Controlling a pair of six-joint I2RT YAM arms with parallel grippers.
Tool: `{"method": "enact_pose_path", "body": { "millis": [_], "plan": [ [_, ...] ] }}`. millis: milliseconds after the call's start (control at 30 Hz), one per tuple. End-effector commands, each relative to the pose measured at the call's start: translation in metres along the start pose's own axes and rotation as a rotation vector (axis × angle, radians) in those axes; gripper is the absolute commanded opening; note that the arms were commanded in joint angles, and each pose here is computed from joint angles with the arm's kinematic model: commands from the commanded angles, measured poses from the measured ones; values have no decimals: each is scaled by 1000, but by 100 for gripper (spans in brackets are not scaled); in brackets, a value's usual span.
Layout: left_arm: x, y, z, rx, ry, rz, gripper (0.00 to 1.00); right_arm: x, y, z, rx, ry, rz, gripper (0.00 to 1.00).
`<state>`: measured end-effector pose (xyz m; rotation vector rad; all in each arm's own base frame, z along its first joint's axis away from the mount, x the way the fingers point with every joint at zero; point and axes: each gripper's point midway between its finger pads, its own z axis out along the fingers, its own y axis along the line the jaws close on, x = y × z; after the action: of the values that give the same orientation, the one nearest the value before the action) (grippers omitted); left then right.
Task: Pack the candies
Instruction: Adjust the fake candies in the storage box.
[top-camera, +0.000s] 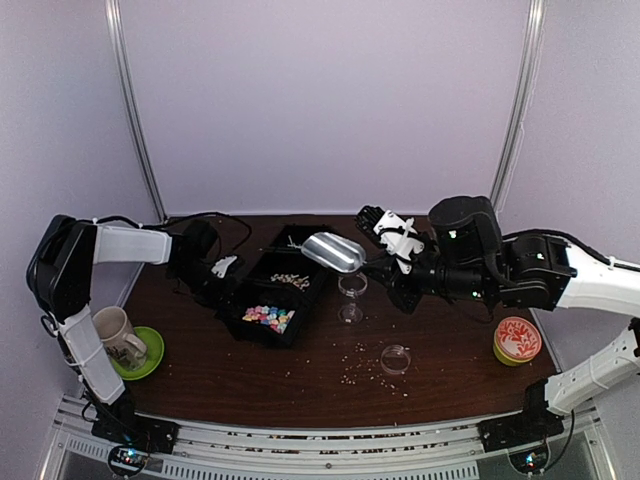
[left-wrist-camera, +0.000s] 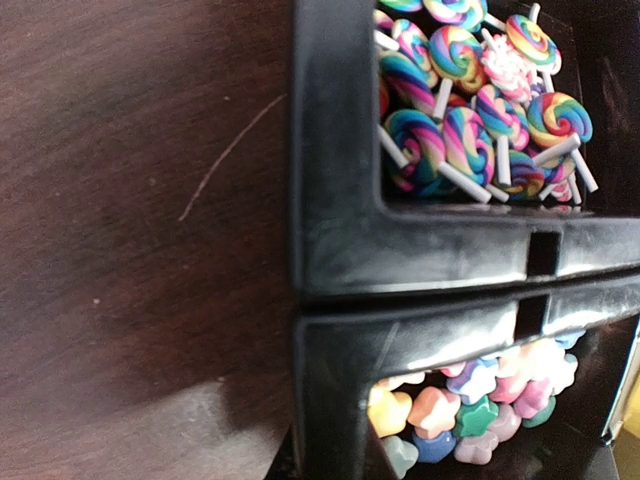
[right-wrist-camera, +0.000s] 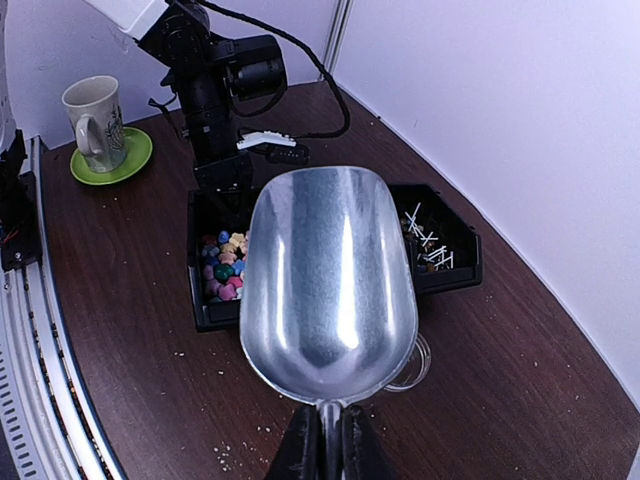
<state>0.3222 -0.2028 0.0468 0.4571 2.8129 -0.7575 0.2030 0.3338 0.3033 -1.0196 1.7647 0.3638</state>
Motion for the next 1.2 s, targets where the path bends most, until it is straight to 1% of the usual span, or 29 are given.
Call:
{"method": "enact_pose_path", "body": {
  "millis": [0, 167, 367, 467, 567, 667, 733, 900, 1000, 1067, 1167],
  "plan": [
    [-45, -45, -32, 201, -210, 92, 0, -19, -6, -12, 7, -49, 15, 0],
    [-50, -57, -42, 269, -254, 102, 0, -19, -8, -15, 11, -53, 18, 0],
    [-55, -78, -58, 437, -308, 111, 0, -22, -10, -21, 8, -70, 28, 0],
    [-58, -84, -65, 483, -336, 125, 0, -24, -10, -25, 5, -79, 31, 0],
    [-61, -90, -69, 512, -345, 138, 0, -24, -11, -26, 8, -82, 31, 0],
    [-61, -87, -68, 493, -340, 131, 0, -24, -11, -25, 8, -79, 30, 0],
    [-61, -90, -70, 520, -345, 139, 0, -25, -10, -25, 2, -75, 30, 0],
    [-62, -109, -81, 665, -380, 135, 0, -26, -10, -24, -1, -67, 32, 0],
    [-64, -117, -89, 741, -393, 104, 0, -27, -9, -24, -4, -66, 32, 0],
    [-65, -113, -85, 709, -394, 102, 0, -27, -9, -24, -5, -66, 34, 0],
    [-62, -91, -70, 522, -345, 106, 0, -27, -9, -23, -6, -63, 35, 0]
  ]
}}
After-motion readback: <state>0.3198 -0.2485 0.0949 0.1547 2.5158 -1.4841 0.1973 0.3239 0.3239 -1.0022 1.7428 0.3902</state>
